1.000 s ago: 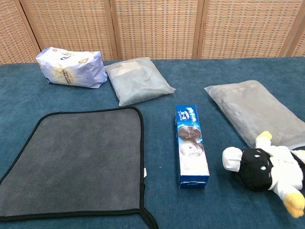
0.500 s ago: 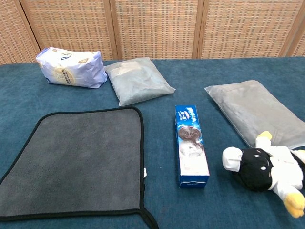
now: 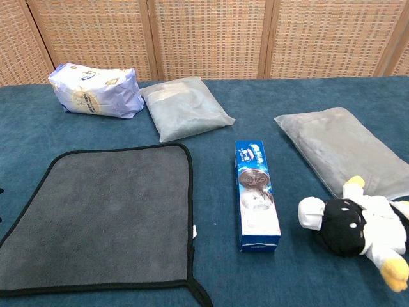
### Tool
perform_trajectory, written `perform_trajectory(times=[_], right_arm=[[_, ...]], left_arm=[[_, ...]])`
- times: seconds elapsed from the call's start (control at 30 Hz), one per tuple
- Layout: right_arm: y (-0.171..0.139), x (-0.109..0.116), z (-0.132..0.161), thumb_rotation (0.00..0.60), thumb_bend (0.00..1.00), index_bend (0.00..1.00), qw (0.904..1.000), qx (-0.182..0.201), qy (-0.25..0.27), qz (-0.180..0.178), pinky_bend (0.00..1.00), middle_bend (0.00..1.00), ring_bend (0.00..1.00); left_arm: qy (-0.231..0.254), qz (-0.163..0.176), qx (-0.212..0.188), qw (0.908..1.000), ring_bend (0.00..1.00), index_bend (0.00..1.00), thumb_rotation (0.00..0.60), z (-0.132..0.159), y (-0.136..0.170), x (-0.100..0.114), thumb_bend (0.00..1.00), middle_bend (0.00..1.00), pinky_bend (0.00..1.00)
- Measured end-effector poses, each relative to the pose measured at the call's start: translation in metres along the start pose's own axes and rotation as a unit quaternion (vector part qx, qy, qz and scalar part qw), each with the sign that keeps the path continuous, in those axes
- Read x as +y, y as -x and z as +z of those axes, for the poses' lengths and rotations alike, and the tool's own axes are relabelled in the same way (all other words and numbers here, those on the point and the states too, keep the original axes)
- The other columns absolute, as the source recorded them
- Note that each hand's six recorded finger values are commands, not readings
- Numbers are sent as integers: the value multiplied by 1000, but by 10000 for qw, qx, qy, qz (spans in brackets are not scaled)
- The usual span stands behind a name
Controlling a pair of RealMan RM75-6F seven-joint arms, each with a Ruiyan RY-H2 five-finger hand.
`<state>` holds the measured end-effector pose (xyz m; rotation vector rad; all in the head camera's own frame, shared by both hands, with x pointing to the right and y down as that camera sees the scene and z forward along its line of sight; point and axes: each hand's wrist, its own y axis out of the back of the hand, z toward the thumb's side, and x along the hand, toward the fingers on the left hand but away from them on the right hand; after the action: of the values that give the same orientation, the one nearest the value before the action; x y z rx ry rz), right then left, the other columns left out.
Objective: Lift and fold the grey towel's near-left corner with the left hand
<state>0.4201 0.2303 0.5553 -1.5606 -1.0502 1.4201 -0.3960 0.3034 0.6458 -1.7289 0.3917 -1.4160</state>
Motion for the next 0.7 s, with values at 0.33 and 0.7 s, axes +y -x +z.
perform_trajectory(times=[0.33, 0.7], right_arm=[[0, 2, -1, 600, 0, 0, 10000, -24, 50, -47, 0, 0, 0], [0, 5, -3, 600, 0, 0, 9999, -52, 93, -100, 0, 0, 0]], left_arm=[[-47, 129, -94, 9999, 0, 190, 600, 12, -15, -4, 168, 0, 0], [-23, 183, -236, 9996, 0, 190, 600, 27, -27, -7, 168, 0, 0]])
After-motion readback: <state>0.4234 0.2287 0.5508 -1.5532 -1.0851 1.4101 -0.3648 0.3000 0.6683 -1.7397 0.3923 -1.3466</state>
